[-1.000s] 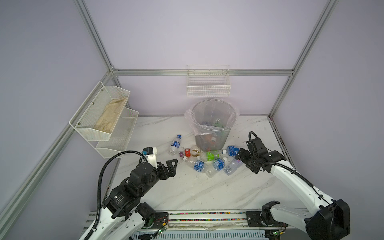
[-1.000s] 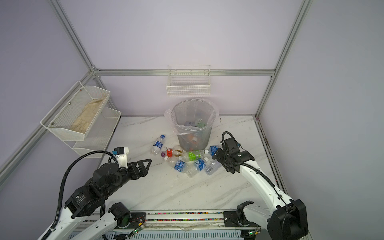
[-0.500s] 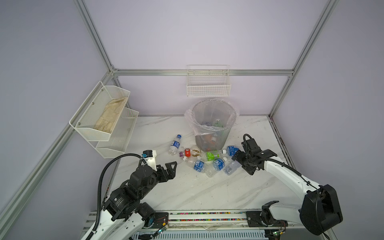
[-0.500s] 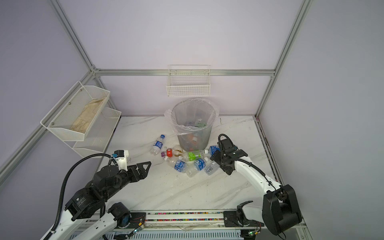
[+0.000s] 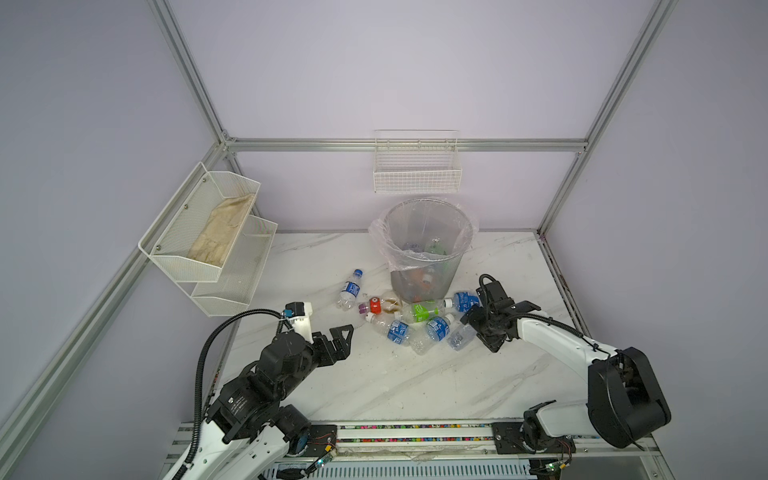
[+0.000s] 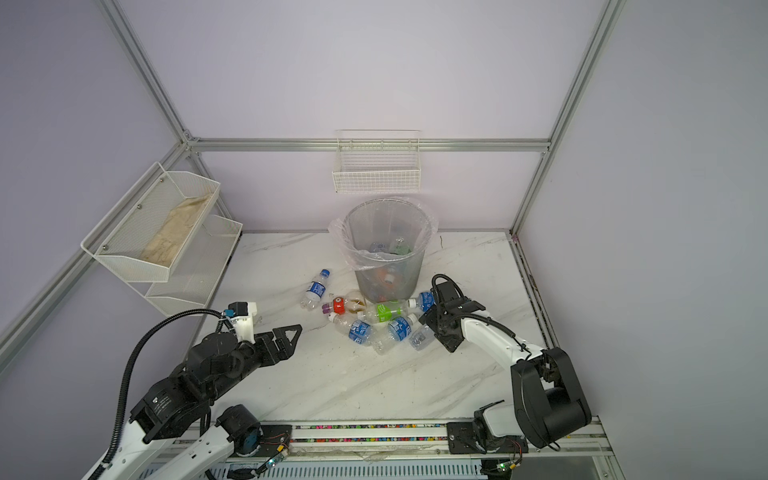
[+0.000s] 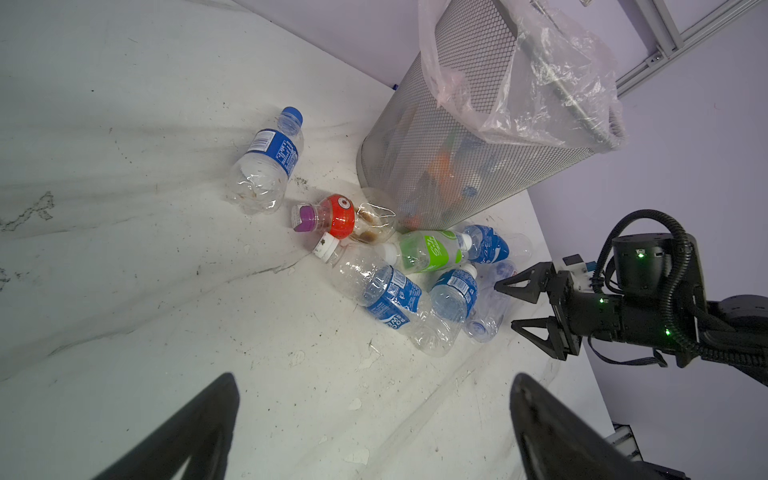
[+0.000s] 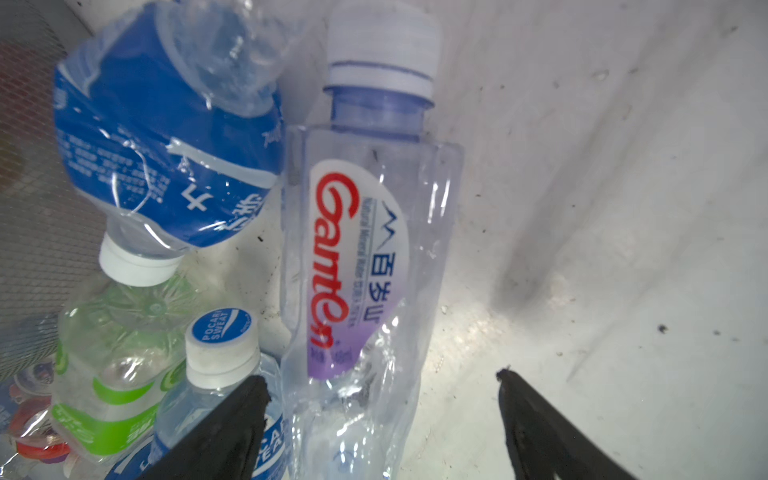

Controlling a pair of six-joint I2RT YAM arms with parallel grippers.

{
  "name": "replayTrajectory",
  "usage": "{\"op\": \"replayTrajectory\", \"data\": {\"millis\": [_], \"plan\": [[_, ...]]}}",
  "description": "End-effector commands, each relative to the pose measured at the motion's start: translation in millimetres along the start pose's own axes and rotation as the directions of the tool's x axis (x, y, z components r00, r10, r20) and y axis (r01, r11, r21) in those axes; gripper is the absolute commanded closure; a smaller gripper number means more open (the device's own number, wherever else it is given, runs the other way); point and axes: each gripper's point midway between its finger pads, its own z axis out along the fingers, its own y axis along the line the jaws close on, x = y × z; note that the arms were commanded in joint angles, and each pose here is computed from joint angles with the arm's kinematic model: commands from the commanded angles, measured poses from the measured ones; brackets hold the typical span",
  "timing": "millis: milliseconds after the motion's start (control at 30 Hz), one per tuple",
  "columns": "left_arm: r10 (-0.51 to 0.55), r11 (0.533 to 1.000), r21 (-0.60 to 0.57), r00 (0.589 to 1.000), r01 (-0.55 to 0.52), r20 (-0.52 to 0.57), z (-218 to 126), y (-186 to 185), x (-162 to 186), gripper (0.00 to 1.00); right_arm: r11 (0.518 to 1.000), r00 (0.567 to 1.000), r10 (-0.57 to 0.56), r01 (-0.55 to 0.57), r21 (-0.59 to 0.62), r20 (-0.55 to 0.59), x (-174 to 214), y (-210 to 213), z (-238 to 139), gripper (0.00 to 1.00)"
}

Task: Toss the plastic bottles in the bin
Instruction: 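Lower the right gripper and close it on the Ganten bottle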

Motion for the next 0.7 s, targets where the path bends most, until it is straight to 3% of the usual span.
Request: {"op": "replayTrajectory", "data": {"millis": [0, 233, 467, 667], "plan": [[-0.002, 1.0, -0.002, 1.0, 0.002, -0.024, 5.8, 4.7, 10.5, 0.0, 0.999, 0.999, 0.036, -0.036, -0.002, -0.004, 0.0, -1.0, 10.9, 0.2], [-0.001, 1.0, -0.005, 1.0, 0.0, -0.026, 6.1, 5.5, 11.3, 0.0, 0.999, 0.999, 0.036, -0.036, 0.019, -0.013, 5.3, -12.7, 23.6, 0.31], [-0.002, 1.0, -0.005, 1.0, 0.002, -0.026, 6.2, 4.3, 10.1, 0.0, 0.998, 0.998, 0.057, -0.057, 0.023, 0.01, 6.9, -24.8, 16.2, 0.65], [0.0, 1.0, -0.006, 1.0, 0.0, -0.031, 6.8, 3.1, 9.4, 0.0, 0.995, 0.99, 0.088, -0.082, -0.052, 0.108, -6.0, -23.2, -17.1, 0.67]]}}
